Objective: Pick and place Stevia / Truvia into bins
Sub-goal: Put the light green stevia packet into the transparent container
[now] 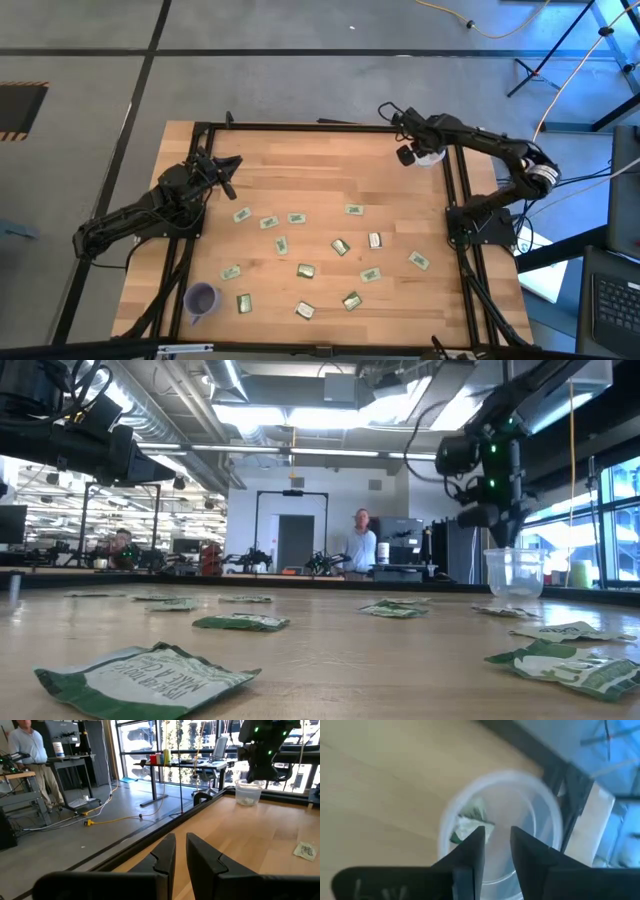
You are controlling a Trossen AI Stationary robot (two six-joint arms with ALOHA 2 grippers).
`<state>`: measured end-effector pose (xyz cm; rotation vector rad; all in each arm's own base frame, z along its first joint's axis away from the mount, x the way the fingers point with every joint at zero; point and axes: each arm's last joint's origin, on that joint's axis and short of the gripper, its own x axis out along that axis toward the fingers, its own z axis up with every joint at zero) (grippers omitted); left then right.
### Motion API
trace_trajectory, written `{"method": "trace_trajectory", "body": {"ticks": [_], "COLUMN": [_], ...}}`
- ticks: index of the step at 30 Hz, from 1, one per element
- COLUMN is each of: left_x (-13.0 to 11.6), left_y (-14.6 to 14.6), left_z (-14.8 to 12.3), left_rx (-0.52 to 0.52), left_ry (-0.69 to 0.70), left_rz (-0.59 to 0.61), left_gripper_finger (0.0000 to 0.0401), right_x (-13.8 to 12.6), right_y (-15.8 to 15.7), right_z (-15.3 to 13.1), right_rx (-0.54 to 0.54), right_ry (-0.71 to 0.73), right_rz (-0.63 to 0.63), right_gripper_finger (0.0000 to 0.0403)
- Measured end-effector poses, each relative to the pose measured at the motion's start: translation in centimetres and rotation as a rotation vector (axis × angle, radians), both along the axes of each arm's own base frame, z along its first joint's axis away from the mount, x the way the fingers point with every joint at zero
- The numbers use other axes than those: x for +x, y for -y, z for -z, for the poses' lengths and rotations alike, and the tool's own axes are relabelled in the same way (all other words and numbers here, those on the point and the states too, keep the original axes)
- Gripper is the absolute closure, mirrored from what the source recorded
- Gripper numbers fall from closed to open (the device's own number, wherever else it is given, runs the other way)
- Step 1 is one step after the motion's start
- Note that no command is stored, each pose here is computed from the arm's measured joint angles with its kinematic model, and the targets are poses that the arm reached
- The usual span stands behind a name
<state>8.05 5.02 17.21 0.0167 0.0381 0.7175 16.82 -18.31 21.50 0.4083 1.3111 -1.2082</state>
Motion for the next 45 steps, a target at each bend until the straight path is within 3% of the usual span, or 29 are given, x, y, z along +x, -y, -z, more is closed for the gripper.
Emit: {"method": "trace_trajectory", "body": {"ticks": [5, 11, 21, 32, 45], "left_x": [0.0, 0.0, 0.0, 0.0, 0.0], "left_y": [0.0, 0.0, 0.0, 0.0, 0.0], "left_z": [0.0, 0.0, 0.0, 0.0, 0.0], "left_rx": [0.0, 0.0, 0.0, 0.0, 0.0], "left_ry": [0.0, 0.0, 0.0, 0.0, 0.0], "left_rz": [0.0, 0.0, 0.0, 0.0, 0.0], "left_gripper_finger": [0.0361, 0.0361, 0.0361, 0.0361, 0.0361], "right_x": [0.8, 1.5, 3.7, 4.2, 3.7], "right_y": [-2.5, -7.8, -16.3, -24.6, -31.2], "right_z": [-3.5, -6.2, -6.2, -3.2, 1.8], "right_rx": [-0.058, 0.033, 0.182, 0.346, 0.346], "right_ry": [0.122, 0.327, 0.389, 0.305, 0.086], "right_rz": [-0.108, -0.34, -0.571, -0.379, -0.229], "right_gripper_finger": [0.0306, 0.0306, 0.0306, 0.0306, 0.0306]}}
